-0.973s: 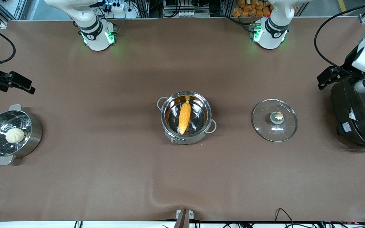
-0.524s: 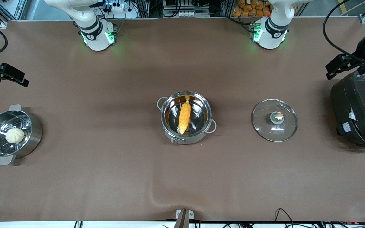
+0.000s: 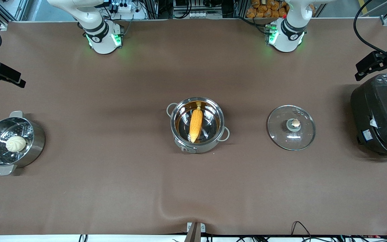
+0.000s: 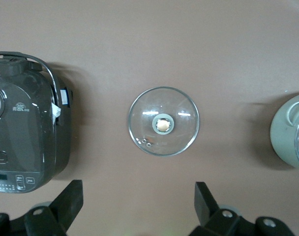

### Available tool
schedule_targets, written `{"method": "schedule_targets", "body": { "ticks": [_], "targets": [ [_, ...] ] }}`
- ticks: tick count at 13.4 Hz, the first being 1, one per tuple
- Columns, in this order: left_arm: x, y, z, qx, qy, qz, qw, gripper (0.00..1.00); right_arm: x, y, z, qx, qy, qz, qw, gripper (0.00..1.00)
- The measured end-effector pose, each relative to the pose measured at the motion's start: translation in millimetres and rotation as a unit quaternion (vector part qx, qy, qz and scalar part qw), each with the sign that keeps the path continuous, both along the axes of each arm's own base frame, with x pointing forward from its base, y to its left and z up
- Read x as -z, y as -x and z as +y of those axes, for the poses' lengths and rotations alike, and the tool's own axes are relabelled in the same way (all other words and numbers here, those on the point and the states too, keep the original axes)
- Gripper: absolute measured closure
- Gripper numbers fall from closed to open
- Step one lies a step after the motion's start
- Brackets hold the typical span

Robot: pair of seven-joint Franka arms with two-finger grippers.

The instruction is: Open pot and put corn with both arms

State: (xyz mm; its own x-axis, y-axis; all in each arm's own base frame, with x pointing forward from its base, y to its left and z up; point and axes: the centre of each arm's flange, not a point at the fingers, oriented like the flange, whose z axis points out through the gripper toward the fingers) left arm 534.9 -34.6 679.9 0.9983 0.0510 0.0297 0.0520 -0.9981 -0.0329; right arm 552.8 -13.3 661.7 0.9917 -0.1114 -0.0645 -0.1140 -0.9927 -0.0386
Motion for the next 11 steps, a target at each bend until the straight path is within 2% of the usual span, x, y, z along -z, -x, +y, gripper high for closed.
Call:
{"method": "schedule_targets", "body": {
  "ticks": [3, 11],
  "targets": [
    [-3.7, 1.6, 1.8, -0.001, 0.001, -0.002, 1.0, 0.0, -0.5, -0.1, 4.0, -0.003, -0.012, -0.001, 1.0, 0.0],
    [-3.6, 1.2, 16.7, 0.007, 0.003, 0.0, 1.0, 0.0, -1.6, 0.0, 5.2, -0.006, -0.013, -0.002, 1.0, 0.0]
  ]
}}
